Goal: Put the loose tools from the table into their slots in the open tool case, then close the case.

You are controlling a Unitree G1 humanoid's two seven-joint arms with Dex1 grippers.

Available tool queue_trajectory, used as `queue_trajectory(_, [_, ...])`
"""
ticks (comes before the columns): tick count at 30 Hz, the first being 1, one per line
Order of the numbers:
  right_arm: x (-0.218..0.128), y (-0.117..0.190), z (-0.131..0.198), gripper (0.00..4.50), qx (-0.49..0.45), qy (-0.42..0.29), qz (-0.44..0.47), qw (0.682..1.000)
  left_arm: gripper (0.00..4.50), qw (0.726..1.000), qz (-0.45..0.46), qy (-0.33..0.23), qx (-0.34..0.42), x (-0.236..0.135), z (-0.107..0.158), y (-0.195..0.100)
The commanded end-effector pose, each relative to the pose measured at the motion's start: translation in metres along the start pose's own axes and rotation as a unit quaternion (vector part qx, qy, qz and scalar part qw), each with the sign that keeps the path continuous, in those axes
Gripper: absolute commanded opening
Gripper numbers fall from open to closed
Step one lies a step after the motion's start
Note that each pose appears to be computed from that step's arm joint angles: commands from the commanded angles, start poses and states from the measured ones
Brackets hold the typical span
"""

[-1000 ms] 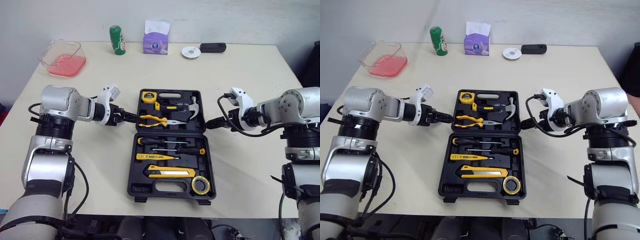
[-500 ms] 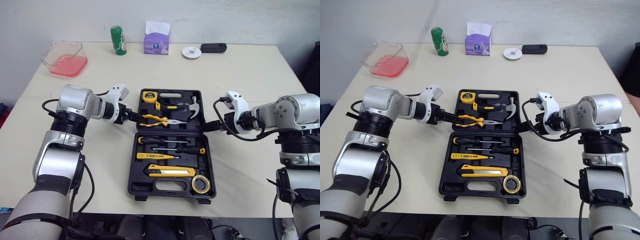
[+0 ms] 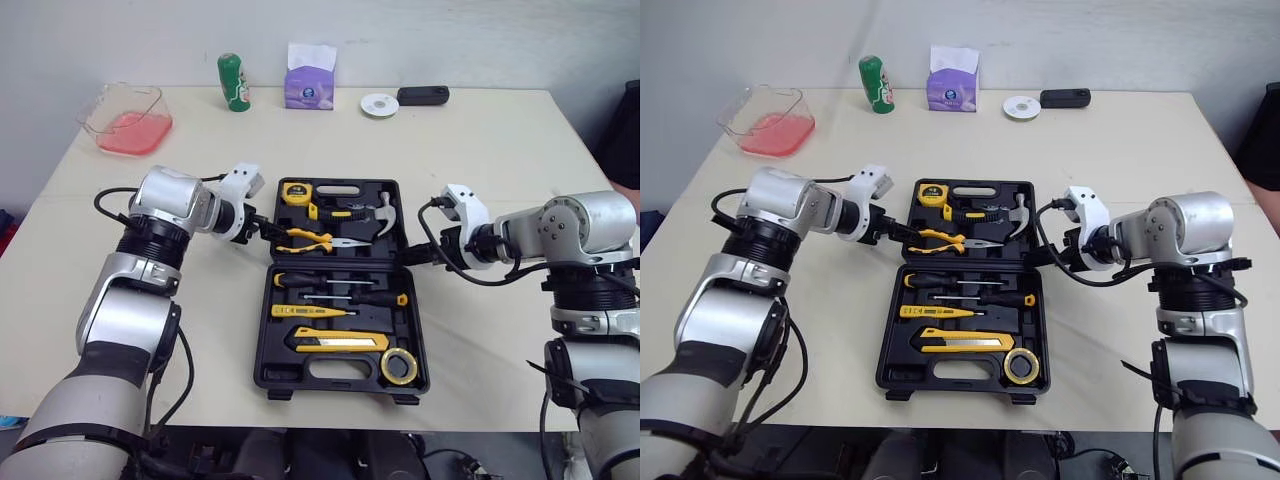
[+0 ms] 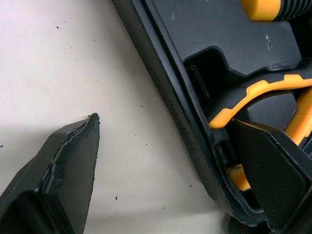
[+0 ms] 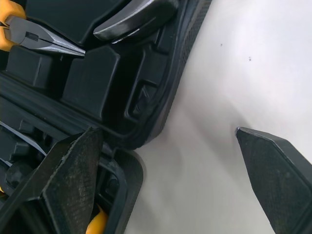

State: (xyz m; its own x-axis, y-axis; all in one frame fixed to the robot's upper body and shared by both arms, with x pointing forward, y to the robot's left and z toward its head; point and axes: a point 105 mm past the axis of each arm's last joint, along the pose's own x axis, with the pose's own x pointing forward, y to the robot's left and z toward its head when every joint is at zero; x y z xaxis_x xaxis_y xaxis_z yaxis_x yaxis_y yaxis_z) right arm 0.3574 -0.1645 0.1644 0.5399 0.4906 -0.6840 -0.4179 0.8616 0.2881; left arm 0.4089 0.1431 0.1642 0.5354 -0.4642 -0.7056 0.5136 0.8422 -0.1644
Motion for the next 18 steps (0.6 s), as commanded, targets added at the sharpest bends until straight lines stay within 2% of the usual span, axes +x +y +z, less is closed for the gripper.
queue_trajectory(1, [-0.005, 0.003, 0.009, 4.47, -0.016, -0.025, -0.005, 1.000, 4.50, 0.999, 0.006, 0.029, -0.018, 0.008, -0.014, 0.003])
queue_trajectory(6, [-0.003, 0.005, 0.008, 4.47, -0.023, -0.027, -0.004, 0.999, 4.50, 0.999, 0.016, 0.032, 0.020, 0.011, -0.013, 0.000])
queue_trajectory(18, [-0.002, 0.000, 0.023, 4.47, -0.040, -0.041, -0.041, 0.998, 4.50, 1.000, 0.006, 0.019, 0.015, 0.013, -0.012, -0.009])
